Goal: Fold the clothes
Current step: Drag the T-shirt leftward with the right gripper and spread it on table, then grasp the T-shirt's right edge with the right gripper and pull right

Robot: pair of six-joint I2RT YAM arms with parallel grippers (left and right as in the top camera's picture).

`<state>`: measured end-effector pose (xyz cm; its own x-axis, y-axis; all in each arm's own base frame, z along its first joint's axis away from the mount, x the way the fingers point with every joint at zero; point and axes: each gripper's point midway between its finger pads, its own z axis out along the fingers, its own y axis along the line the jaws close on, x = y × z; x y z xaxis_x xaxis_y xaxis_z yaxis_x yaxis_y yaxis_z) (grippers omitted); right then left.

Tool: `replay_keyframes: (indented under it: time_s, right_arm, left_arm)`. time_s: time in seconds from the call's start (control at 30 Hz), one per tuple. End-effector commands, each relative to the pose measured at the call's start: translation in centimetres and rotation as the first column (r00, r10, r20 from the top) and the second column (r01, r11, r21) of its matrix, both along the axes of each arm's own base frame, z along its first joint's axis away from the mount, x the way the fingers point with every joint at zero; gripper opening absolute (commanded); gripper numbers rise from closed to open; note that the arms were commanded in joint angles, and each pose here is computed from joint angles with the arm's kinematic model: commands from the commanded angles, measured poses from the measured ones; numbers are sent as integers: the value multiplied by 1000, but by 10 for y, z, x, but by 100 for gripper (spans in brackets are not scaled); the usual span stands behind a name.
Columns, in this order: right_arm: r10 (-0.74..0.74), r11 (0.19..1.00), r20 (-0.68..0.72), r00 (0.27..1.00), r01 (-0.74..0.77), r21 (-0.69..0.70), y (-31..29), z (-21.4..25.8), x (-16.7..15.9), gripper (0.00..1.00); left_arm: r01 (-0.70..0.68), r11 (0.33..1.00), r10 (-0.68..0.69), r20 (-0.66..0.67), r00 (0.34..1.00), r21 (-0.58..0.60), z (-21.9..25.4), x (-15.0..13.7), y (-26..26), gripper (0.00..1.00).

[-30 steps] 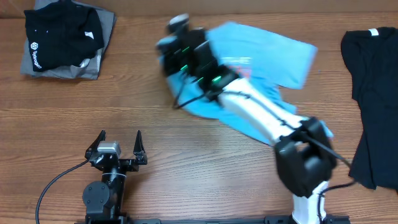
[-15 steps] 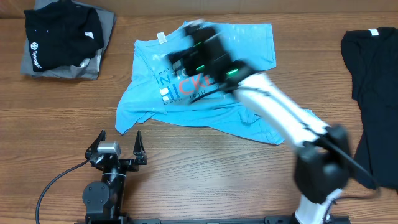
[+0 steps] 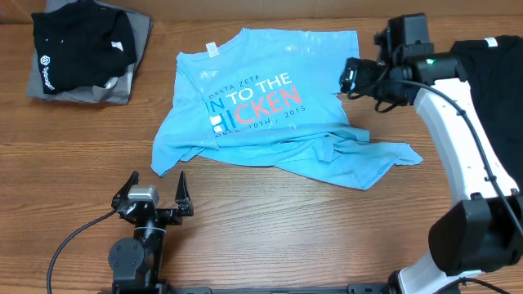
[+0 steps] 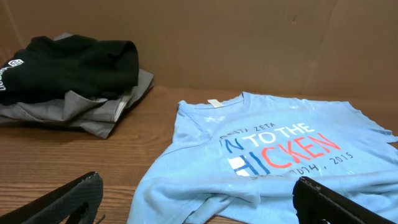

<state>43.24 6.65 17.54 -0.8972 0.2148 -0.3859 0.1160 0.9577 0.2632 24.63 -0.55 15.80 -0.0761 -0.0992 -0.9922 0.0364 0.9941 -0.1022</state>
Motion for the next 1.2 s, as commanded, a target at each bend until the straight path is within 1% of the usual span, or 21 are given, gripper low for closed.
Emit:
replay_keyframes:
  time_s: [0.0,0.13,0.23,0.27,0.4,0.5,0.6,0.67,0.77,0.8,0.87,0.93,1.0,1.07,1.17]
  right_arm:
    - [22,998,-54,998,-19,55,9,-17,-6,100]
    - [63,992,-110,992,-50,118,23,-29,-20,100]
    - [75,992,-187,979,-54,114,27,-46,-39,99]
    - [79,992,-209,975,-56,114,28,-53,-45,98]
    - [119,982,-284,951,-71,174,41,-80,-69,80]
    - [168,962,-317,934,-86,257,57,-96,-85,79]
    - [196,950,-306,931,-104,294,66,-104,-89,78]
    - [205,949,-285,936,-118,294,69,-107,-87,77]
    - [219,945,-258,941,-139,295,75,-108,-83,72]
    - [223,945,-251,942,-146,293,77,-109,-83,71]
    - [203,961,-254,946,-142,239,73,-117,-82,73]
    - [112,989,-281,953,-81,120,53,-128,-82,73]
    - [51,998,-290,956,-42,38,39,-132,-82,73]
    - [52,999,-282,958,-48,23,35,-133,-80,73]
    - [99,995,-268,958,-92,40,40,-132,-79,73]
  left_arm:
    - [12,1000,-12,4,1000,19,0,0,-2,100]
    - [12,1000,-12,4,1000,19,0,0,-2,100]
    - [12,1000,-12,4,1000,19,0,0,-2,100]
    - [12,1000,-12,4,1000,19,0,0,-2,100]
    - [-32,999,32,-1,999,36,-2,0,6,100]
    - [-31,999,31,-1,1000,36,-1,0,6,100]
    - [-32,999,32,-1,999,36,-2,0,6,100]
    - [-32,999,32,-1,999,36,-2,0,6,100]
    - [-32,999,32,0,999,37,-1,0,6,100]
    - [-35,999,36,0,999,37,-1,0,6,100]
    - [-43,998,43,-1,999,38,-2,0,8,100]
    - [-43,998,43,-1,999,38,-2,0,8,100]
    - [-43,998,43,-1,999,38,-2,0,8,100]
    - [-42,998,42,-1,999,37,-2,0,7,100]
    - [-42,998,42,-1,999,37,-2,0,7,100]
